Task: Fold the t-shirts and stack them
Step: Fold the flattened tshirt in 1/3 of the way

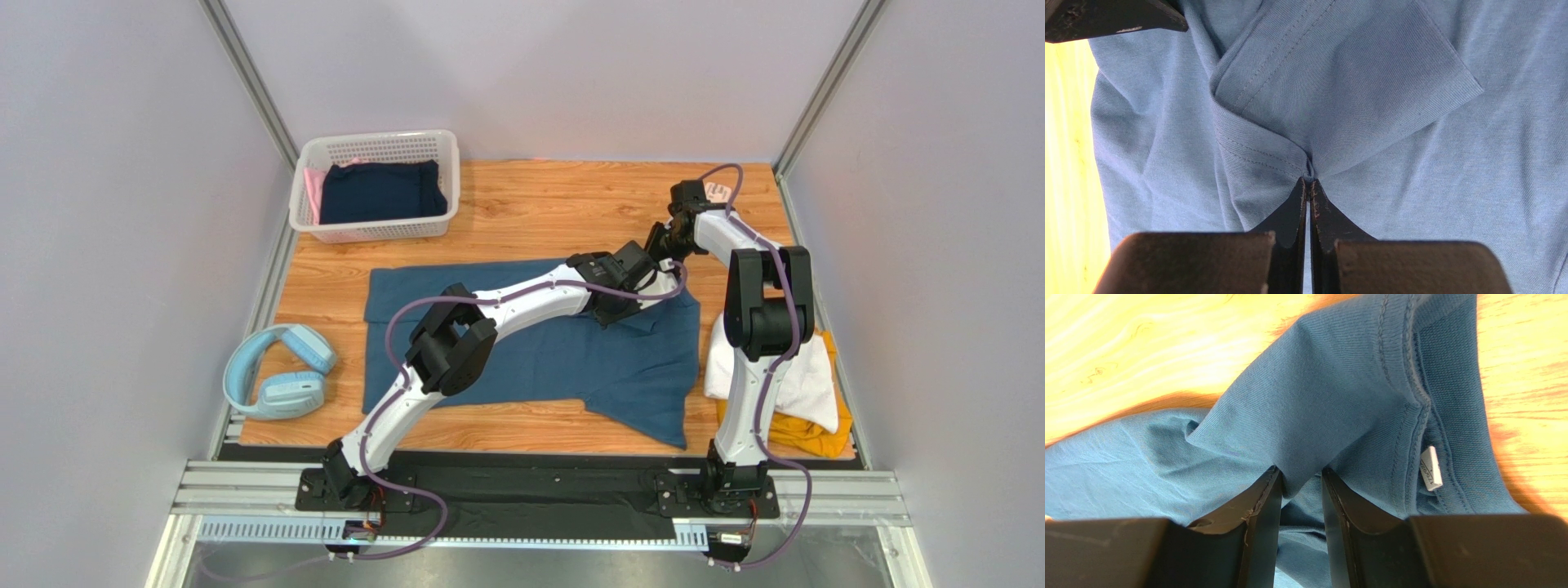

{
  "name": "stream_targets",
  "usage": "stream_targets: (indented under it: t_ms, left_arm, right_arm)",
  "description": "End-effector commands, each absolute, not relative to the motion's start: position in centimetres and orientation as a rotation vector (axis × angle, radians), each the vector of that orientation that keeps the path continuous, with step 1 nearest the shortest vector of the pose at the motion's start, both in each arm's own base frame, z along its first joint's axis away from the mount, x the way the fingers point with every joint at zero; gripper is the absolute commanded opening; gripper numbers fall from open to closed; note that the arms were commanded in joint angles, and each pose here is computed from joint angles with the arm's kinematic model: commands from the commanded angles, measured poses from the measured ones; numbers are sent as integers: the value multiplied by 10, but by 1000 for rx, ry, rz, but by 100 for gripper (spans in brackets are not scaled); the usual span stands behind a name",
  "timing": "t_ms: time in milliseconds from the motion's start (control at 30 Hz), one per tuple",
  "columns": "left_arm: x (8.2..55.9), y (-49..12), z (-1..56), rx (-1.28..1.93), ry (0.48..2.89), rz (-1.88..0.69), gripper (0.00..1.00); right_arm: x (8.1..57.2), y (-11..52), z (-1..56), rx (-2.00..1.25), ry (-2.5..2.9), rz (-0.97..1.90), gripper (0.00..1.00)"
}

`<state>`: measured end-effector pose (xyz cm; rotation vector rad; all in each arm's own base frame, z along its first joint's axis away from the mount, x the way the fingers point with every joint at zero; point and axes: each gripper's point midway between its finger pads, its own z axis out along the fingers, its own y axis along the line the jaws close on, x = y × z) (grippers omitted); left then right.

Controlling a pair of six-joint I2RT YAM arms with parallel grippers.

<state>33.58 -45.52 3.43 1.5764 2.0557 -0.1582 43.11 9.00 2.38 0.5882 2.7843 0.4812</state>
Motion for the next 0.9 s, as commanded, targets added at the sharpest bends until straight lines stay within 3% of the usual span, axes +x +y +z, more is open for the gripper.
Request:
stream_targets:
  t_ms: [0,533,867]
  left_arm:
    - [338,-458,60,1576,2006,-182,0]
    - [302,-436,114,1619,1973,-286,0]
    - [267,-429,115,1686,1981,-341,0]
  right_arm:
    - [422,88,-1,613,2836,435,35]
    - [422,88,-1,614,2837,434,35]
    - [422,87,-1,617,2837,427,35]
